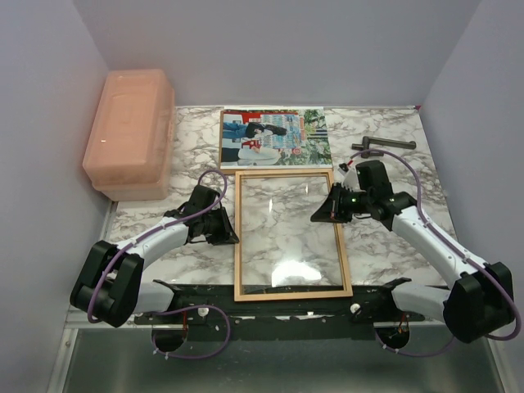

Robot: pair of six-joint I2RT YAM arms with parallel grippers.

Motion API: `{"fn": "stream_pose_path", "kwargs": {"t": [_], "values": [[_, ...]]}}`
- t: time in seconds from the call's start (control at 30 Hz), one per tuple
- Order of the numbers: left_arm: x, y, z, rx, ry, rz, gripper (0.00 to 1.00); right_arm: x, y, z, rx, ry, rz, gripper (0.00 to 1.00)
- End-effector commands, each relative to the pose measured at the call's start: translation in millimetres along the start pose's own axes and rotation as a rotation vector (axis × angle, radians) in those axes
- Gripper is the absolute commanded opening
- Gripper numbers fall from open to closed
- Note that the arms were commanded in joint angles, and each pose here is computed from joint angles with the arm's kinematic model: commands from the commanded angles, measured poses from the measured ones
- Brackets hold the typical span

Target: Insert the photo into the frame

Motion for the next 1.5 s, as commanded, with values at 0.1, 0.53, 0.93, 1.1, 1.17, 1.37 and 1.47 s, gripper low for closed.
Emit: {"fn": "stream_pose_path", "kwargs": {"t": [0.1, 0.53, 0.93, 1.1, 1.17, 1.37, 1.47], "values": [[13, 33, 9, -0.161, 0.033, 0.009, 0.19, 17, -11, 7, 0.039, 0.098, -0.003, 0.00], [12, 33, 10, -0.162, 0.035, 0.015, 0.19, 25, -16, 1, 0.107, 0.114, 0.006, 0.00], [12, 33, 11, -0.162, 0.038, 0.017, 0.19, 29, -24, 10, 0.111, 0.127, 0.006, 0.02], [13, 33, 11, -0.163, 0.041, 0.018, 0.19, 27, -25, 19, 0.061, 0.124, 0.007, 0.07], [13, 33, 11, -0.163, 0.040, 0.020, 0.19, 25, -26, 21, 0.058, 0.121, 0.005, 0.10], [13, 33, 10, -0.165, 0.042, 0.021, 0.18, 24, -29, 27, 0.064, 0.122, -0.004, 0.20], [13, 33, 10, -0.164, 0.041, 0.021, 0.18, 24, -32, 29, 0.070, 0.126, -0.005, 0.27]]}}
Point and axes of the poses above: each gripper's point midway between its finger pads, its own z axis out along the fingers, its own y axis along the line the jaws close on, x = y × z, the point moved 8 cm from there along -z, back along the fingers, and after that the axes turned 11 degrees about -z, right-handed, at the moved point
